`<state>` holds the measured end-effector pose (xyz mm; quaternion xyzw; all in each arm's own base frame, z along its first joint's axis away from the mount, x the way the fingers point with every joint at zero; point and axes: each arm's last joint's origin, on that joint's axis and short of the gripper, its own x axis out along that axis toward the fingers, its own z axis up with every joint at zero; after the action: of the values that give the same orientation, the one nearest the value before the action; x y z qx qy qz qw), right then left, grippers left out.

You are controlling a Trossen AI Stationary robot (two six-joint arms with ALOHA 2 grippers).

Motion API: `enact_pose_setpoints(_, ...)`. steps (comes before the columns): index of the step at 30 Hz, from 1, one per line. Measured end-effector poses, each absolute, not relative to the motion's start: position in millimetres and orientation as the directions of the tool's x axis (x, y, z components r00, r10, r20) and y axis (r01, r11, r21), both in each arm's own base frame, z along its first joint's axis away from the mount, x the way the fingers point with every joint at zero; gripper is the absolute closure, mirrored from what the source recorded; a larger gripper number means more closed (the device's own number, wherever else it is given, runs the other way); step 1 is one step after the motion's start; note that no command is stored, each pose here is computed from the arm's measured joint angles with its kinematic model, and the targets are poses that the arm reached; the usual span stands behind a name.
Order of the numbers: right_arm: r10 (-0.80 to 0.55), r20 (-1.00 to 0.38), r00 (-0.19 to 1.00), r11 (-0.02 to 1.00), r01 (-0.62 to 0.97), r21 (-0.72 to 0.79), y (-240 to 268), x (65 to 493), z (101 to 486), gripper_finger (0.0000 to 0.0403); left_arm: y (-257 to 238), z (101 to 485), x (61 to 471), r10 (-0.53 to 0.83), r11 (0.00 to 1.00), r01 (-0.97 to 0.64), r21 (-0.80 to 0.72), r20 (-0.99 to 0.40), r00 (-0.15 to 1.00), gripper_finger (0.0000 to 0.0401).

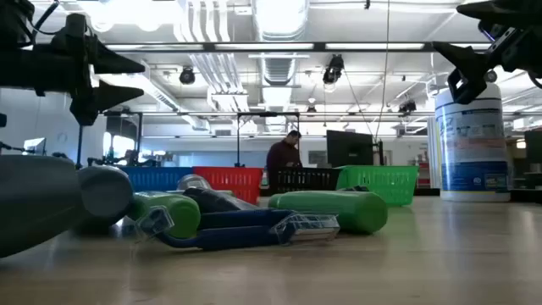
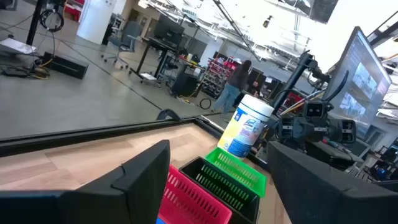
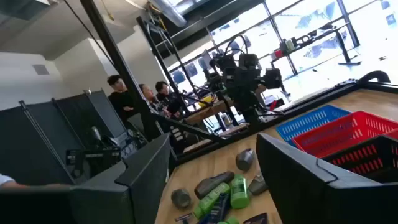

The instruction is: Pick & Place Travel size toiletries

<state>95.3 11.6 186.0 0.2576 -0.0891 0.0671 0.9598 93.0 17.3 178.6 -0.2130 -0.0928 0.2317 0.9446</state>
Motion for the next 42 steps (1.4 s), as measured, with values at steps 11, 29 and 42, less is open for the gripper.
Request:
enact_pose_setpoints(11, 0.083, 0.206, 0.975, 0.858, -0.174, 0.483, 11.6, 95.3, 186.0, 0.0175, 17.3, 178.6, 93.0, 0.477, 0.802, -0.398, -0.445, 0.077, 0.876, 0.0128)
enact_pose_setpoints(29, 0.052, 0.212, 0.976, 0.893, -0.14, 0.428, 10.7, 95.2, 186.6, 0.0121, 19.0, 178.5, 92.1, 0.534, 0.784, -0.461, -0.417, 0.074, 0.842, 0.0128)
enact_pose_setpoints(42, 0.173, 0.057, 0.983, 0.751, -0.169, 0.638, 14.5, 97.5, 172.0, 0.0083, 18.7, 178.0, 92.9, 0.524, 0.463, -0.217, -0.859, 0.068, 0.849, 0.0128)
